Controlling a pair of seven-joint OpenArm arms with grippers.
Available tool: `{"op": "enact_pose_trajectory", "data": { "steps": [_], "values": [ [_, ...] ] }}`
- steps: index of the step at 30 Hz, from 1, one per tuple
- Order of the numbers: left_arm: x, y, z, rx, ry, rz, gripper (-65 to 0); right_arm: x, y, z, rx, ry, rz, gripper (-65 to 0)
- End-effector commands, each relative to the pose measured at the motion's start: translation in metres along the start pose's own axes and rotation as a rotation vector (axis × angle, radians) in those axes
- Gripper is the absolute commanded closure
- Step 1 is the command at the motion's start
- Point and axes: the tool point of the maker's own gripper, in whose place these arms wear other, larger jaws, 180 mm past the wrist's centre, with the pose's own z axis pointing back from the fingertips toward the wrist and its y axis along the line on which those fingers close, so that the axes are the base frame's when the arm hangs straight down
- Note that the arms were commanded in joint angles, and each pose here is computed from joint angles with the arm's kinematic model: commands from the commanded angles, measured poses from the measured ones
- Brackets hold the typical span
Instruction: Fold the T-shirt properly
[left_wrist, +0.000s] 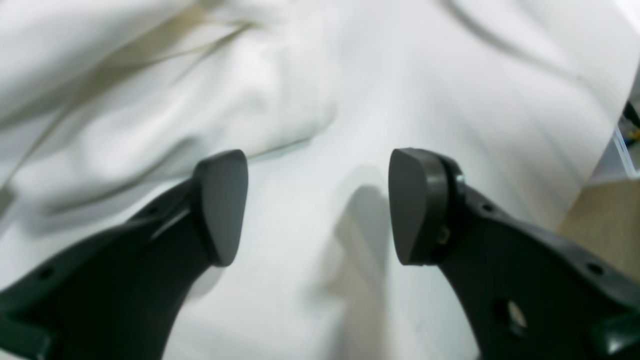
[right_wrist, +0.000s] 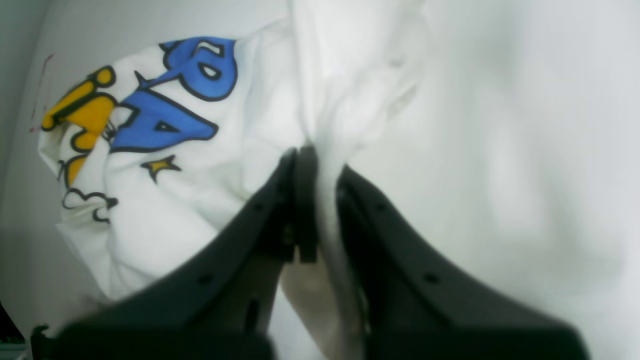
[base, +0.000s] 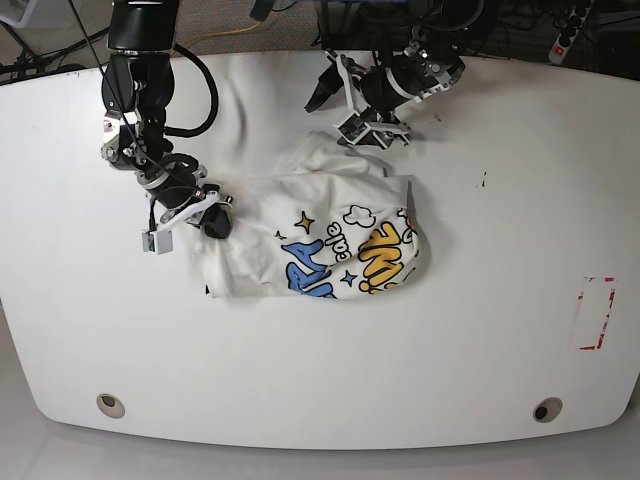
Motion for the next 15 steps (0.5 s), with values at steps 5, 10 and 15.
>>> {"op": "enact_pose_trajectory", "data": {
  "steps": [5, 10, 15],
  "values": [
    [0.008, 0.006, -0.016, -0.016, -0.019, -0.015, -41.1, 0.02, 0.007, 0.003, 0.026, -0.058, 0.019, 0.0],
    [0.013, 0.008, -0.032, -0.018, -0.018, -0.002, -41.0, 0.02, 0.007, 0.003, 0.026, -0.058, 0.019, 0.0],
    [0.006, 0.024, -0.037, 0.038, 0.005, 0.017, -30.0, 0.02, 0.007, 0.003, 0.026, -0.058, 0.019, 0.0]
  ]
}}
